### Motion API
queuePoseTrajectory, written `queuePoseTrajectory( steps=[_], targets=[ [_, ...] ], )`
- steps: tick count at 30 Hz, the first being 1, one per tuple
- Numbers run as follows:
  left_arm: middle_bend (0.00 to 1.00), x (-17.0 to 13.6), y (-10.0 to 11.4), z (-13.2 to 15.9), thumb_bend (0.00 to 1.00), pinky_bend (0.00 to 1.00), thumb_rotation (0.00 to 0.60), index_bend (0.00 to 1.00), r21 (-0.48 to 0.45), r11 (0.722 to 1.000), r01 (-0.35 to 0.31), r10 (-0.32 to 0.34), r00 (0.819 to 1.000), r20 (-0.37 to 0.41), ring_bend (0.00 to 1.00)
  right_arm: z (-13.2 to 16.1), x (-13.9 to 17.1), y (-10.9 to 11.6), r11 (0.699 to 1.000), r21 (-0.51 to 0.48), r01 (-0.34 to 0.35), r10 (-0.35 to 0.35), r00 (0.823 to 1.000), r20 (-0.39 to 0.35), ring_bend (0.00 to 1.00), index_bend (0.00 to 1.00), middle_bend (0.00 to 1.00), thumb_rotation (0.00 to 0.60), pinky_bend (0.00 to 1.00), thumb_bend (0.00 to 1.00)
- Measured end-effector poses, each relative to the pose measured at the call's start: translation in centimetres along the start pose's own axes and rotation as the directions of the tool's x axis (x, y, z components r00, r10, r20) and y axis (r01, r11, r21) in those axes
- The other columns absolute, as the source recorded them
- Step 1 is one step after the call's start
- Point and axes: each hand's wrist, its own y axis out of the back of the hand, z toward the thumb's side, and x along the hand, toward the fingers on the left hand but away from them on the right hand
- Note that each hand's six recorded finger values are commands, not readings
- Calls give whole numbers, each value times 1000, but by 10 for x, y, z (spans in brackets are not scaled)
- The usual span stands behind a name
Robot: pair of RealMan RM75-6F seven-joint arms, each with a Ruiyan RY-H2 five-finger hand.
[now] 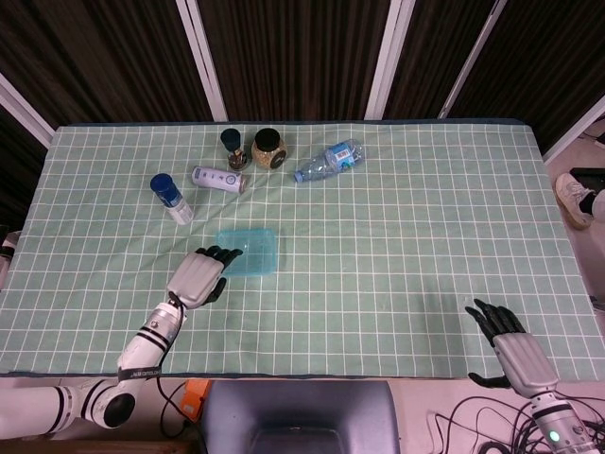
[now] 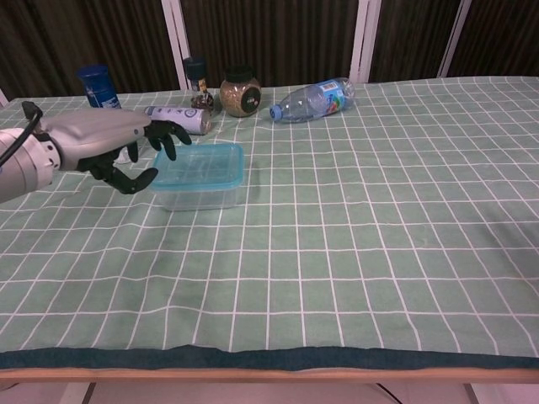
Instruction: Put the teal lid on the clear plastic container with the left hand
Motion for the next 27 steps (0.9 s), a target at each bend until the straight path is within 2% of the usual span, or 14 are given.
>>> queuePoseTrajectory(
  steps=[14, 22, 27],
  targets=[
    [229, 13, -6, 0, 577, 325, 600, 145, 50, 999, 11, -10, 1000, -17, 182, 0, 0, 1, 1000, -3, 3, -3, 1000, -1, 0, 0, 0, 600, 0, 293],
    [229, 28, -1, 10, 577, 318, 600, 135, 42, 999, -8, 9, 1000, -13, 182, 1, -1, -1, 1000, 2, -7, 7, 1000, -3, 0, 0, 0, 600, 0, 293],
    [232, 37, -6, 14, 580, 319, 600, 120, 66, 998, 7, -6, 1000, -17, 191, 0, -1, 0, 1000, -1, -5, 5, 1000, 0, 0, 0, 0, 600, 0, 293]
  ],
)
